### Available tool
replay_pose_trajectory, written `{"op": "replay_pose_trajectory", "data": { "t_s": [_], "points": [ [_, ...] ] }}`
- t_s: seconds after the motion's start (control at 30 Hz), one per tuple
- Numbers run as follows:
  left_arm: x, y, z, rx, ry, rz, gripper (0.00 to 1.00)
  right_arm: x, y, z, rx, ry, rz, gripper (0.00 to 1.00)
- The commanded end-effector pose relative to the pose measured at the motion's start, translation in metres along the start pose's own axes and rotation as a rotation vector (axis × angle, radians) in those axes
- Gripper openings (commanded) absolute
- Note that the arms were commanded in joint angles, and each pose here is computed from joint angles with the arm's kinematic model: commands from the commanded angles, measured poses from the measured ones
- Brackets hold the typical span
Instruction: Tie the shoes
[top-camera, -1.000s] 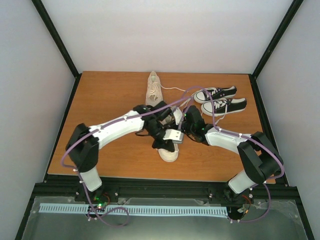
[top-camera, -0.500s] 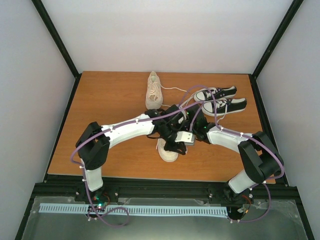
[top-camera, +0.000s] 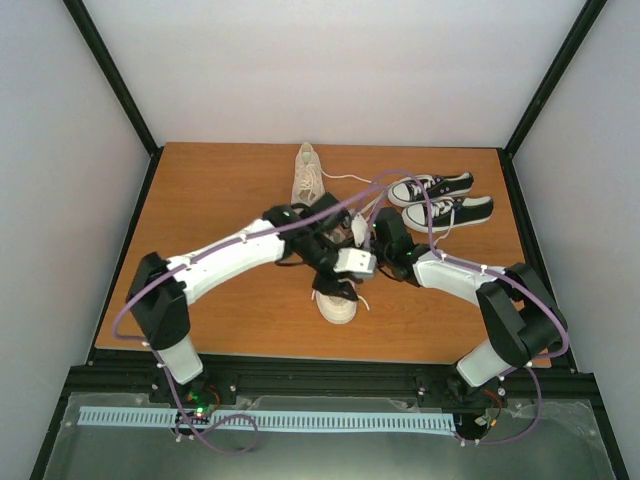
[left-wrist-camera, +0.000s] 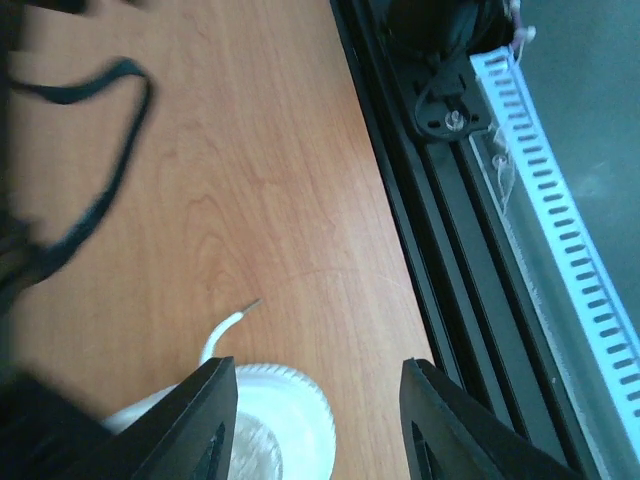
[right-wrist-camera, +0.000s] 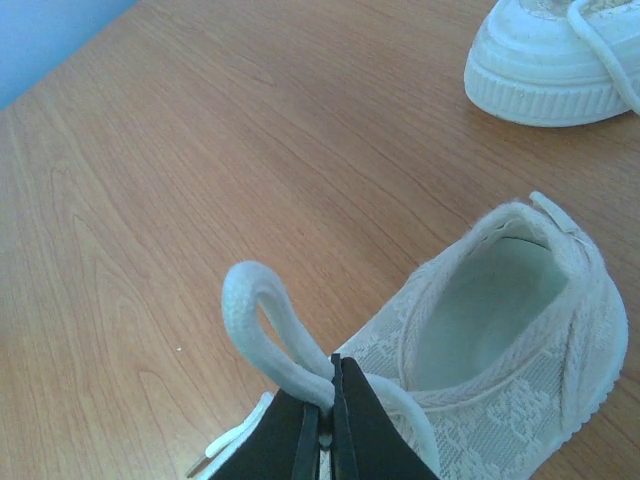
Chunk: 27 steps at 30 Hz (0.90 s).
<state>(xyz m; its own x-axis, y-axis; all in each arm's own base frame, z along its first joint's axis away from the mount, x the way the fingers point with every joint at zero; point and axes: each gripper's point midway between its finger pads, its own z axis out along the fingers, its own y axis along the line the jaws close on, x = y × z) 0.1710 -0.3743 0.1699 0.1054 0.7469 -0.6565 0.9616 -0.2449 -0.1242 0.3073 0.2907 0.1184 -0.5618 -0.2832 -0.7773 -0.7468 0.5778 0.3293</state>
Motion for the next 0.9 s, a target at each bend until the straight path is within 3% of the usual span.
{"op": "replay_pose_trajectory", "data": {
  "t_s": [0.0,0.13,0.27,0.47,0.57,0.77,0.87],
  "points": [
    [-0.016,0.003,-0.083,-0.043,-0.145,-0.029,0.48,-0.006,0.005,0.004,-0.031,0.0,-0.025,0.03],
    [0.01,0.03,-0.133,-0.147,-0.231,-0.118,0.48,-0.007,0.007,0.007,-0.042,-0.001,-0.027,0.03],
    [0.052,0.069,-0.149,-0.229,-0.312,-0.278,0.5,-0.008,0.011,0.01,-0.045,0.004,-0.06,0.03],
    [0.078,0.098,-0.122,-0.22,-0.34,-0.37,0.65,-0.007,0.025,0.019,-0.082,0.041,-0.125,0.03],
    [0.082,0.104,-0.113,-0.198,-0.352,-0.388,0.68,-0.007,0.03,0.024,-0.103,0.059,-0.144,0.03],
    [0.083,0.101,-0.094,-0.183,-0.338,-0.367,0.66,-0.003,0.034,0.034,-0.113,0.098,-0.167,0.03],
    [0.085,0.103,-0.09,-0.183,-0.334,-0.373,0.57,-0.003,0.035,0.033,-0.115,0.098,-0.174,0.03]
  ]
}}
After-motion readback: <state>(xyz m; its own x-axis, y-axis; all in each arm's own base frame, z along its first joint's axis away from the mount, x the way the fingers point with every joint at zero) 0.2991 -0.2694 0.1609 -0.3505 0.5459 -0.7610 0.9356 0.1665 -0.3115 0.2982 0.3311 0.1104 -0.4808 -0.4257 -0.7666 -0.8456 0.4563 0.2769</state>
